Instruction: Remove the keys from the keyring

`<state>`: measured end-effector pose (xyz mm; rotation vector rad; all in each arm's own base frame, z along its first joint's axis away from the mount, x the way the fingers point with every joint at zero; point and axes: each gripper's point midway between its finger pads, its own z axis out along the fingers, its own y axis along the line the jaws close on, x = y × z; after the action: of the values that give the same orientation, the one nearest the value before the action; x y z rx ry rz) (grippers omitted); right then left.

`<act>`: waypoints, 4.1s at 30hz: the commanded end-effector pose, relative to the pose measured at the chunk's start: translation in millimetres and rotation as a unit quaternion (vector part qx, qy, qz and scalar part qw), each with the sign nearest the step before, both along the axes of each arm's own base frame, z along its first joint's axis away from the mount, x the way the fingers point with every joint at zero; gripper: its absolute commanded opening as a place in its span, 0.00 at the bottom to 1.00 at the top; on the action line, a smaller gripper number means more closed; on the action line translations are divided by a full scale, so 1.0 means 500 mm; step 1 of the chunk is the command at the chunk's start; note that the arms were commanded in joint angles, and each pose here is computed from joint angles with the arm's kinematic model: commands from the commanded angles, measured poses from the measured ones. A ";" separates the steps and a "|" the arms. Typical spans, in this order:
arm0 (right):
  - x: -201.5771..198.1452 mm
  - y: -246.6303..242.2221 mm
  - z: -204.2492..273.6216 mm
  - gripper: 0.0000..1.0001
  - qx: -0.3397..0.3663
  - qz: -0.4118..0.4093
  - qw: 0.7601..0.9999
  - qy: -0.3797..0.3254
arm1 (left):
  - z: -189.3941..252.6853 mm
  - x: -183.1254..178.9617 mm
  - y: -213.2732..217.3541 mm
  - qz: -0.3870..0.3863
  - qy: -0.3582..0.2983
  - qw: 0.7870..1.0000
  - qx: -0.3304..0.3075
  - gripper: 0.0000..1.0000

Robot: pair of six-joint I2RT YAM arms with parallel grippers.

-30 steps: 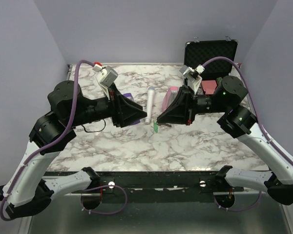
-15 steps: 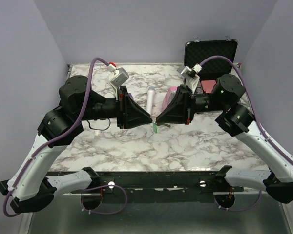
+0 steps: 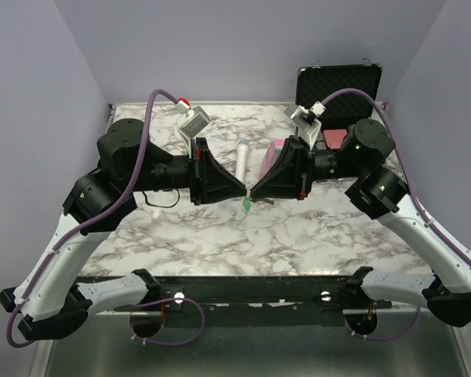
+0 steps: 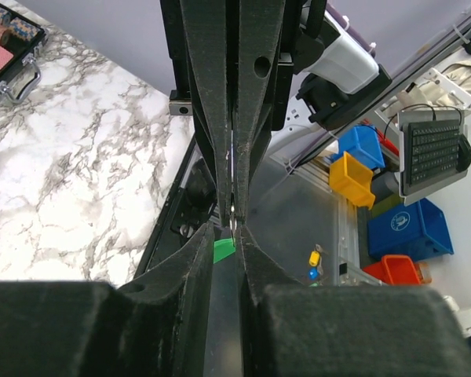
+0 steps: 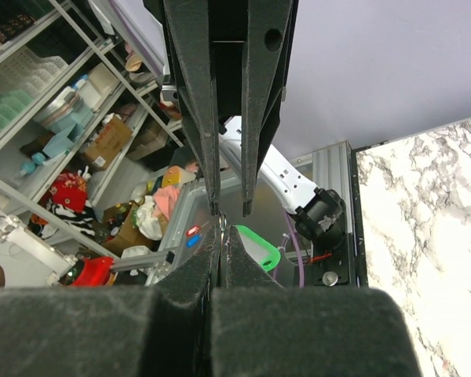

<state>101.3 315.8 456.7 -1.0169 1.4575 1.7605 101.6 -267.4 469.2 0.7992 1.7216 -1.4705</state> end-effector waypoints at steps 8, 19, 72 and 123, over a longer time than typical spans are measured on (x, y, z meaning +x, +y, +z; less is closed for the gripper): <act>-0.020 -0.006 0.031 0.01 0.020 0.021 0.999 -0.016 | 0.018 -0.006 -0.006 -0.016 0.000 1.000 -0.014 0.18; -0.023 -0.005 0.038 0.01 0.029 0.022 0.999 -0.021 | 0.013 -0.007 -0.015 -0.027 0.009 0.999 -0.014 0.17; -0.034 -0.073 0.274 0.01 0.288 -0.044 0.956 -0.049 | 0.155 0.042 -0.066 0.145 0.003 0.974 -0.173 0.00; 0.011 -0.048 0.160 0.01 0.183 -0.107 0.977 -0.021 | 0.071 0.057 0.050 0.266 -0.083 0.957 -0.076 0.76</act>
<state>117.9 293.4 545.9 -0.5896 1.0735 1.7990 131.0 -269.4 531.9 0.2172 1.4293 -1.2895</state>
